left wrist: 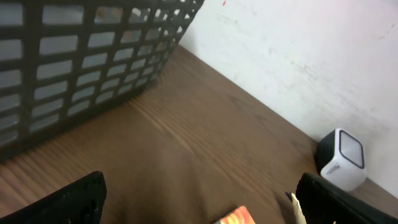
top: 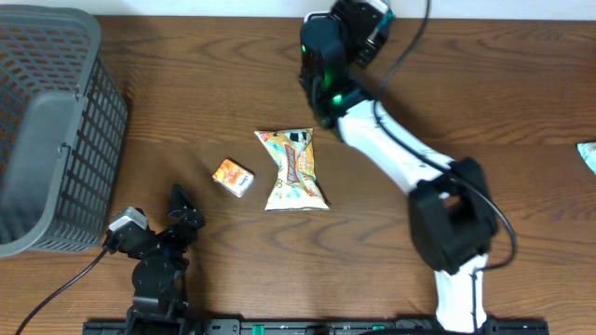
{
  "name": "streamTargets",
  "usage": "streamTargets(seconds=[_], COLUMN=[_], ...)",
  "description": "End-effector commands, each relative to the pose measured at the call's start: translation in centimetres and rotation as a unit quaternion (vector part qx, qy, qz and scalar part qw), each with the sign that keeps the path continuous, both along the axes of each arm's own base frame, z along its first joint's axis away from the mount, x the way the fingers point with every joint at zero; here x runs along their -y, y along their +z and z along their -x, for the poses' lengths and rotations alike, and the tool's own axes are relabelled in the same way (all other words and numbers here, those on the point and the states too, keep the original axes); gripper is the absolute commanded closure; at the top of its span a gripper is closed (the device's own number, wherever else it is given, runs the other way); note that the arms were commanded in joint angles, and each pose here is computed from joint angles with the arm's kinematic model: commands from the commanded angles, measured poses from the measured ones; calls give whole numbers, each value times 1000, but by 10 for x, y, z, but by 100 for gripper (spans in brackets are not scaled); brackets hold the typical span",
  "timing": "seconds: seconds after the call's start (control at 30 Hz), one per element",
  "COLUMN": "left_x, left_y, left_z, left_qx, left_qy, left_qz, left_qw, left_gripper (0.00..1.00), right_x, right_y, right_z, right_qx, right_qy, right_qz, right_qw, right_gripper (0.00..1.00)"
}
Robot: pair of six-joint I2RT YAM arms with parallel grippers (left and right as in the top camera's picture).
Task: Scan the item barcode
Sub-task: 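Carry the teal bottle with the right gripper to the white scanner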
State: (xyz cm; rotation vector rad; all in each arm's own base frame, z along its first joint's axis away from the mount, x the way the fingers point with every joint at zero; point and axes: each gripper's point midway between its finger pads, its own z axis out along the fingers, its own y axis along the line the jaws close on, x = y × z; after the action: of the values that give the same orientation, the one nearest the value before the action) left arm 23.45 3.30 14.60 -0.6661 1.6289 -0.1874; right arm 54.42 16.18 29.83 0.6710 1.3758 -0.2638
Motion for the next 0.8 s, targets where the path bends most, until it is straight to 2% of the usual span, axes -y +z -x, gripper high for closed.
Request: streamTargets(seconds=[0.0,0.2,0.37,0.47,0.6,0.77], left_x=[-2,-2,-2,-2,-2,-2], left_y=[-14,-14,-14,-14,-14,-14], left_z=[0,0,0,0,0,1], left_qx=[-16,-16,-16,-16,-16,-16], left_qy=[5,5,5,5,5,5], left_qz=[0,0,0,0,0,0], left_qw=[1000,1000,1000,1000,1000,1000], left_gripper=[2,2,2,2,2,2], right_x=[12,-15,-32,-42,-34,-28], right_y=[14,-27,-44,-64,-85,-75], right_z=[10,-32,-59,-75,-79,-71], right_qx=[-73,-117,-104,-126,-153,-153], right_qy=[-82,-75,-73,-61,-93,-117], right_qz=[123,172,165,188,197,190], right_qw=[986,975,978,972,964,963], right_gripper=[74,73,73,73,73,75])
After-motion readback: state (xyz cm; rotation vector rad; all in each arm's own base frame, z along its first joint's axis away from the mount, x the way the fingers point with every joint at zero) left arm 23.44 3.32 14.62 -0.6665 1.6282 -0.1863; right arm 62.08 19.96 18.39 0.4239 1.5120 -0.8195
